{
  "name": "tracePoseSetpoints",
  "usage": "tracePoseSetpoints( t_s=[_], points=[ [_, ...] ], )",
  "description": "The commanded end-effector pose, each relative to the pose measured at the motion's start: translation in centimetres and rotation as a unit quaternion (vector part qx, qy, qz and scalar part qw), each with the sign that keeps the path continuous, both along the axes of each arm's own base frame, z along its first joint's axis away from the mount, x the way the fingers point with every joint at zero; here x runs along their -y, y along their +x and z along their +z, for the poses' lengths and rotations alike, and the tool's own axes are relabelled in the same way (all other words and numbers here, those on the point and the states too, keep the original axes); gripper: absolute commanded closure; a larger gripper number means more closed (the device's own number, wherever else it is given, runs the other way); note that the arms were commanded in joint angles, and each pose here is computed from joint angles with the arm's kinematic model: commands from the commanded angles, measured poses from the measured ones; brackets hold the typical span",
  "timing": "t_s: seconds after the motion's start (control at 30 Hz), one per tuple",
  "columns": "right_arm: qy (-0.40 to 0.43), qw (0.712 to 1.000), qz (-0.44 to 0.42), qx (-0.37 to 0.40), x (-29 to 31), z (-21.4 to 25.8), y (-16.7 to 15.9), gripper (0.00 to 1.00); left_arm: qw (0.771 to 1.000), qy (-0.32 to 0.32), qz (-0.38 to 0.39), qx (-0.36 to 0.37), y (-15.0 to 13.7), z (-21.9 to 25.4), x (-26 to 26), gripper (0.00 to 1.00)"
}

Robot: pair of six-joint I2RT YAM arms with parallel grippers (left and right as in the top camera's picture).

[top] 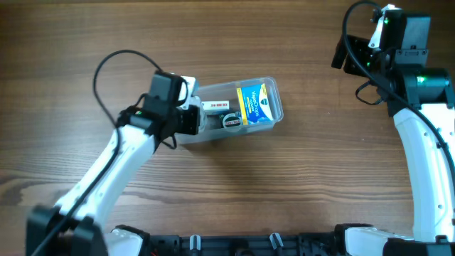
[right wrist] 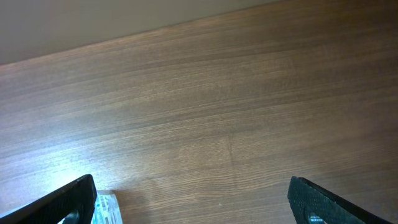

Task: Pack container
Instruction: 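Carry the bottle right and lower it into the container's left end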

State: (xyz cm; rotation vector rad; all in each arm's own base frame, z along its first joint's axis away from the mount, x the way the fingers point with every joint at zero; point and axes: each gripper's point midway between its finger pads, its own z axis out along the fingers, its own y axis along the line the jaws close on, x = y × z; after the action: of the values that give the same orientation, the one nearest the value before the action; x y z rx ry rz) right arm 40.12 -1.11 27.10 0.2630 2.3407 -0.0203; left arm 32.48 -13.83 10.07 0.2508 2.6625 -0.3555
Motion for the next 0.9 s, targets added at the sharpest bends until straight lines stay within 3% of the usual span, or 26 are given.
tracePoseSetpoints(
  t_s=[0.0,0.27,0.47,0.8,0.83,0.87],
  points=[
    [-0.002,1.0,-0.009,-0.005,0.2,-0.4,0.2,0.0,0.999,0.025,0.02,0.001,1.3,-1.5,-0.4,0.96],
    [-0.002,1.0,-0.009,-0.005,0.2,-0.4,0.2,0.0,0.997,0.062,0.048,0.017,2.3,-1.9,-1.9,0.96],
    [-0.002,1.0,-0.009,-0.004,0.2,-0.4,0.2,0.0,0.987,0.103,0.121,0.03,2.9,-1.7,-4.3,0.96],
    [-0.002,1.0,-0.009,-0.003,0.2,-0.4,0.2,0.0,0.974,0.111,0.192,0.041,3.4,-1.4,-5.8,0.96],
    [-0.002,1.0,-0.009,-0.003,0.2,-0.4,0.2,0.0,0.974,0.11,0.195,0.041,3.4,-1.4,-5.8,0.94],
    [-0.002,1.0,-0.009,-0.003,0.2,-0.4,0.2,0.0,0.974,0.109,0.195,0.043,3.4,-1.4,-5.8,0.85]
  ],
)
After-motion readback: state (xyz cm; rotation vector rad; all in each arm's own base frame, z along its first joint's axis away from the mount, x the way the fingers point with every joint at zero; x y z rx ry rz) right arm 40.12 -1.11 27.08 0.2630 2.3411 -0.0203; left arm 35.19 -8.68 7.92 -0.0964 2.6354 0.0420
